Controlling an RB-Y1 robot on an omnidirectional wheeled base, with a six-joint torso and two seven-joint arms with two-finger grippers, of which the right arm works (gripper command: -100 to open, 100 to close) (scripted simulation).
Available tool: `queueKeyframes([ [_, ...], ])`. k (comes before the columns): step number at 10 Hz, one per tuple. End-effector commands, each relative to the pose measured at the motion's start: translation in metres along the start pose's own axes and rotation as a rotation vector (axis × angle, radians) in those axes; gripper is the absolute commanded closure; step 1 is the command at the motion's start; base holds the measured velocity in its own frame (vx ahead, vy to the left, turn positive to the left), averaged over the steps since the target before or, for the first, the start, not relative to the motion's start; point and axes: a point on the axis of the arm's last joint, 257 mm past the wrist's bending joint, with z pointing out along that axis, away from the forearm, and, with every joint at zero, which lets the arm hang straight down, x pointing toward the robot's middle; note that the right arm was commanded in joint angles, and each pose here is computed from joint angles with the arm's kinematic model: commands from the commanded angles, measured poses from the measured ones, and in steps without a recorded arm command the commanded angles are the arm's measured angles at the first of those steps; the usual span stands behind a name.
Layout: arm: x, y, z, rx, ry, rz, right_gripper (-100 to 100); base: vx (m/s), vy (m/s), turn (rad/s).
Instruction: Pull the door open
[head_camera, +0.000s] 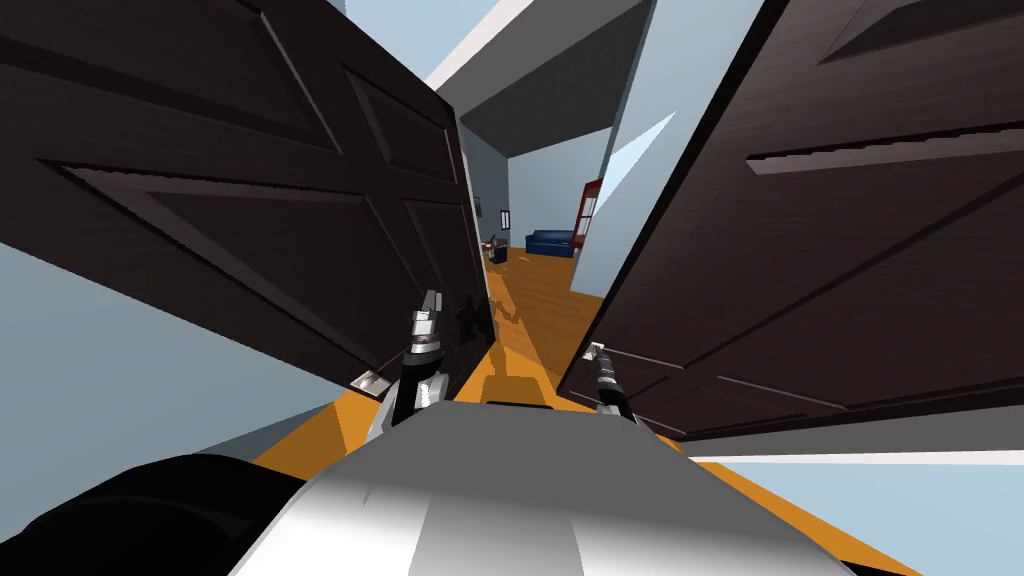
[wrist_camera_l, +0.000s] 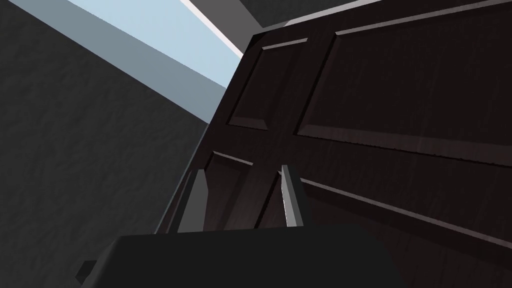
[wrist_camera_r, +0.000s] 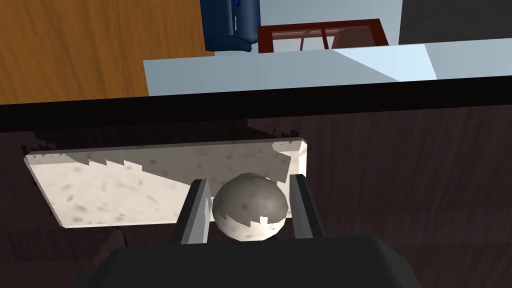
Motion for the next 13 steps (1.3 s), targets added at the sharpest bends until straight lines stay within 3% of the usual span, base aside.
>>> queueKeyframes([
  [1, 0.001, 0.001, -0.0020, -0.003, 0.018, -0.001, 100, -0.133, -0.017, 0.098],
  [7, 0.008, 0.003, -0.0120, -0.009, 0.093, -0.002, 100, -0.223, -0.041, 0.108],
  [10, 0.012, 0.003, -0.0142, -0.007, 0.109, -0.001, 100, -0.159, -0.014, 0.045],
  [11, 0.012, 0.001, -0.0219, -0.005, 0.133, -0.002, 100, -0.151, -0.039, 0.112],
  [13, 0.011, 0.002, -0.0288, -0.007, 0.158, -0.003, 100, -0.238, -0.063, 0.132],
])
